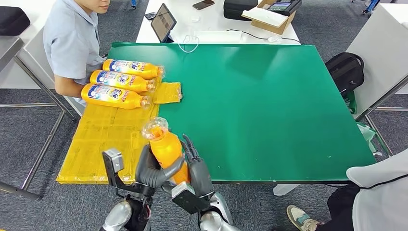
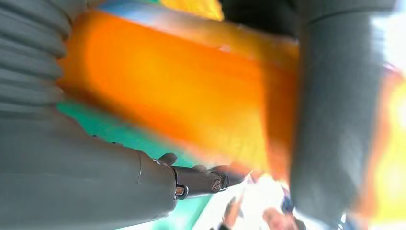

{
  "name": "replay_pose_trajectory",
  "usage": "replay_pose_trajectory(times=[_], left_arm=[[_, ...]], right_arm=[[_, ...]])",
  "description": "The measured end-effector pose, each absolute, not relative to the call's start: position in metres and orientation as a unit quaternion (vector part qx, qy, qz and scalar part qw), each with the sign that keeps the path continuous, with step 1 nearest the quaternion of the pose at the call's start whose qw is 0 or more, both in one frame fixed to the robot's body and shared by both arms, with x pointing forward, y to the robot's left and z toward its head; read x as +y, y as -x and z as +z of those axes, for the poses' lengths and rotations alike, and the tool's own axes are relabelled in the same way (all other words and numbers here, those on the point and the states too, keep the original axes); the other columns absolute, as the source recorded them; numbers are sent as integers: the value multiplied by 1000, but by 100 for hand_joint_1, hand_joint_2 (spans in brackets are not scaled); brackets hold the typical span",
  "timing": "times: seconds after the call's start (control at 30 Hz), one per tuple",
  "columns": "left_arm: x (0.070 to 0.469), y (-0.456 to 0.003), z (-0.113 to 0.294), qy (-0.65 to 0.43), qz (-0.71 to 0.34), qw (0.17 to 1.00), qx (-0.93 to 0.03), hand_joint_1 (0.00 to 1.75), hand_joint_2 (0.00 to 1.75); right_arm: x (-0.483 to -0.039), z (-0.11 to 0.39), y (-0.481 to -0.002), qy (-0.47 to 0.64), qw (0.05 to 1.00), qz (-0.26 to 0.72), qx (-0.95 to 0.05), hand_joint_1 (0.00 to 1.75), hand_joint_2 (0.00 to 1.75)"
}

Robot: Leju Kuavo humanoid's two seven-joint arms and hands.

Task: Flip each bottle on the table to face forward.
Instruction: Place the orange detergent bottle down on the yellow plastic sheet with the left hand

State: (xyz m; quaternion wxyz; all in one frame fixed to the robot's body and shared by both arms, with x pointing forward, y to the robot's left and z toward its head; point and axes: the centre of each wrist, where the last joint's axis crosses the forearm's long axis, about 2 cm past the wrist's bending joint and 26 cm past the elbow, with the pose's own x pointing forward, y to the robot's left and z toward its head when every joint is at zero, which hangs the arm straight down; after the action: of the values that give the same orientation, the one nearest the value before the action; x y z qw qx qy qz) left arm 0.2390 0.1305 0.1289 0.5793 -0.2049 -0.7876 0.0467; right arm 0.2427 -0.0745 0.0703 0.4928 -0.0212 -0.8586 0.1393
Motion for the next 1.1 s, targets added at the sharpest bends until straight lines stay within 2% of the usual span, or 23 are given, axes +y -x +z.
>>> replay_pose_trajectory(times=[0.2,0.5,0.67,0.87,1.0,1.1], left_arm=[[174,-260,143,63,15,511,-857,175,175],[228,-271,159,-58,-3,460,-886,175,175],[238,-274,160,-149,-89,455,-873,175,175],[241,-285,151,-209,-171,467,-842,175,175],[239,-309,124,-274,-292,486,-777,175,175],[236,-326,107,-294,-322,500,-748,175,175]], right_arm=[[-89,84,-239,48,469,91,-877,0,0],[-120,84,-224,95,470,38,-877,0,0],[-130,89,-221,114,464,18,-878,0,0],[-137,94,-220,124,463,-5,-878,0,0],[-134,96,-222,105,469,-17,-877,0,0],[-128,98,-223,89,471,-17,-878,0,0]])
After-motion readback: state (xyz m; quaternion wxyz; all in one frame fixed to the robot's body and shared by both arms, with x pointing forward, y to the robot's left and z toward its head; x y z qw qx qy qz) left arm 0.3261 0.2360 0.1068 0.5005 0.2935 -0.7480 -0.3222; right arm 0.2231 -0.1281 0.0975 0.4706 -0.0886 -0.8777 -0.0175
